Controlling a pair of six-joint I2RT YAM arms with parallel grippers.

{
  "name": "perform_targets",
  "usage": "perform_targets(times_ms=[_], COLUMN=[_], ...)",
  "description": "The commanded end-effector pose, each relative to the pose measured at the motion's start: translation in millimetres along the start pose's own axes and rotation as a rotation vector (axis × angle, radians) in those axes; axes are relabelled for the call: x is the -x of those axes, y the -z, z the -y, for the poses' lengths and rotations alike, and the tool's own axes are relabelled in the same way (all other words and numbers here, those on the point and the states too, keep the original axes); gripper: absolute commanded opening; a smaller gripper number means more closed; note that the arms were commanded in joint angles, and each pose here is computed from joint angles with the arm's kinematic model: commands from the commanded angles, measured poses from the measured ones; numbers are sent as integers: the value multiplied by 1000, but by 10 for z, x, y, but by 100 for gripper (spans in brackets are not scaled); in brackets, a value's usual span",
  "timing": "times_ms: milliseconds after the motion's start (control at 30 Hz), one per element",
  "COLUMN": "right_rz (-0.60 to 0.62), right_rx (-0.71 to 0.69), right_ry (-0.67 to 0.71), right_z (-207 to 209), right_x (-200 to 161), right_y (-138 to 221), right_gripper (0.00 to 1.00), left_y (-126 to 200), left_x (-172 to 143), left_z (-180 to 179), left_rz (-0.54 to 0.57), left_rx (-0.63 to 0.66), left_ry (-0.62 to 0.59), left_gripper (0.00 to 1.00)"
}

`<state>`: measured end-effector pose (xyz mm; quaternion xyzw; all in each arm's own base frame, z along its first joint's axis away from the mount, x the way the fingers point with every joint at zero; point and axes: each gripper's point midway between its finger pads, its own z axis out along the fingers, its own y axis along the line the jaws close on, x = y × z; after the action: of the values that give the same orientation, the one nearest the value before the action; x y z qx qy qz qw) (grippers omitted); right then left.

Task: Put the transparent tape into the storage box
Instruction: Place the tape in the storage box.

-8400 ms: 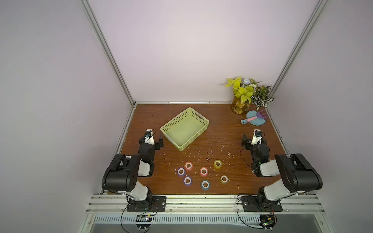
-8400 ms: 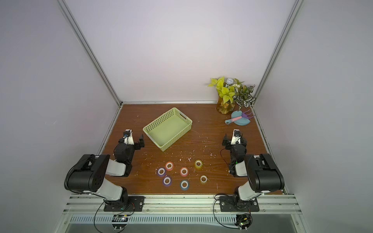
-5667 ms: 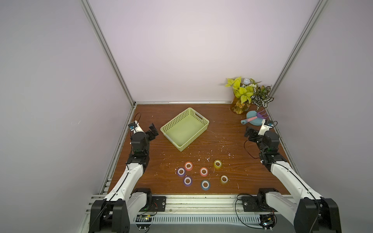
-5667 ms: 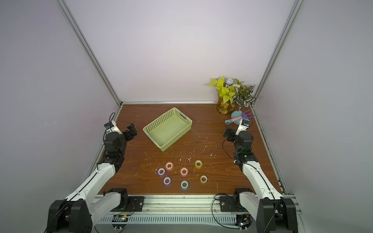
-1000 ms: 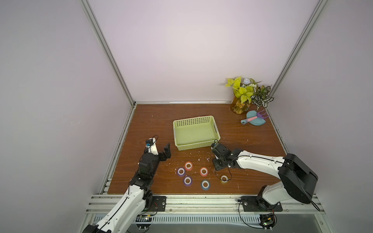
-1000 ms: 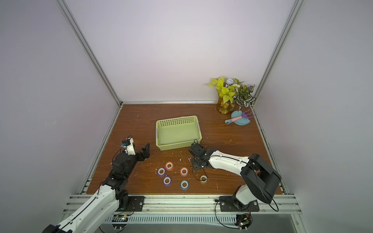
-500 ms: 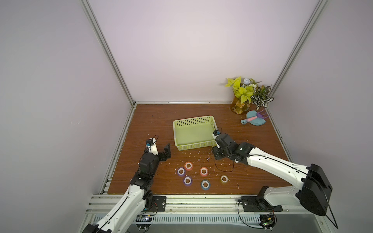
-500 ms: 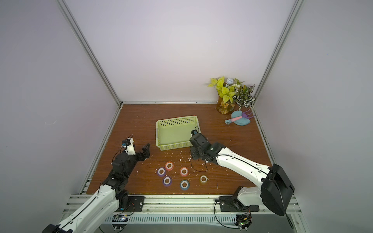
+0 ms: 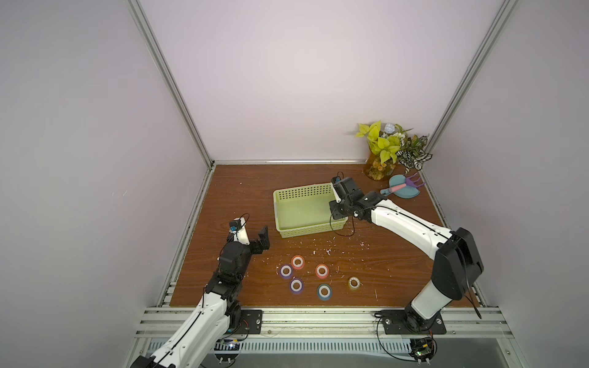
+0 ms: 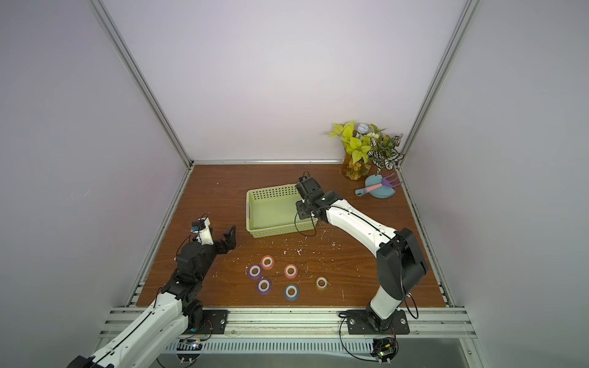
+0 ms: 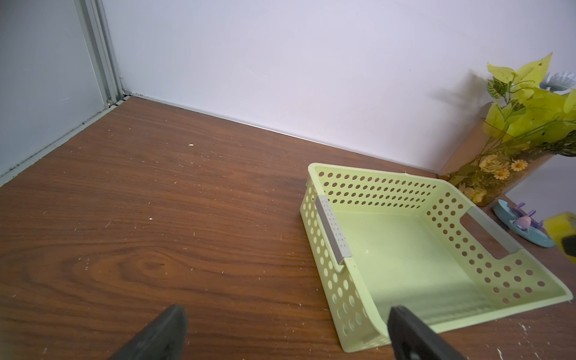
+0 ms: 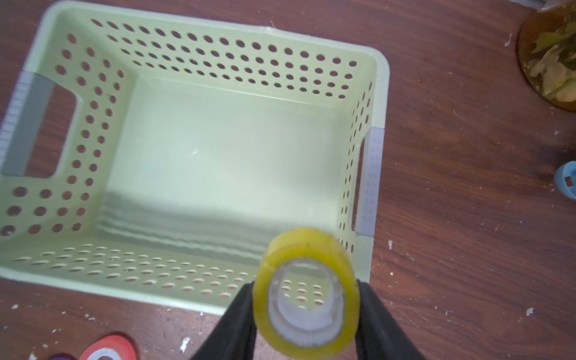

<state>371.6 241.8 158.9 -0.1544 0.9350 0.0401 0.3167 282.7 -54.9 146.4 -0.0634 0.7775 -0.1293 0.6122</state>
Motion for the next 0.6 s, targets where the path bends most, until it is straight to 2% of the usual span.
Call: perform_targets(times_ms=[0, 267, 567], right_rz=[-26, -133, -236], right_rx=[-4, 1, -50], right_ry=[45, 95, 133], right_z=[-1, -118, -82], right_x=[97, 47, -176], right_y=[4, -305, -616], right_gripper=[45, 45, 45], left_y=[10, -5, -14], left_x=[37, 21, 8], left_z=[-42, -36, -34], left_rz=[21, 13, 8], left_rx=[17, 14, 13], left_ry=[-4, -6, -7], left_gripper=[99, 99, 99])
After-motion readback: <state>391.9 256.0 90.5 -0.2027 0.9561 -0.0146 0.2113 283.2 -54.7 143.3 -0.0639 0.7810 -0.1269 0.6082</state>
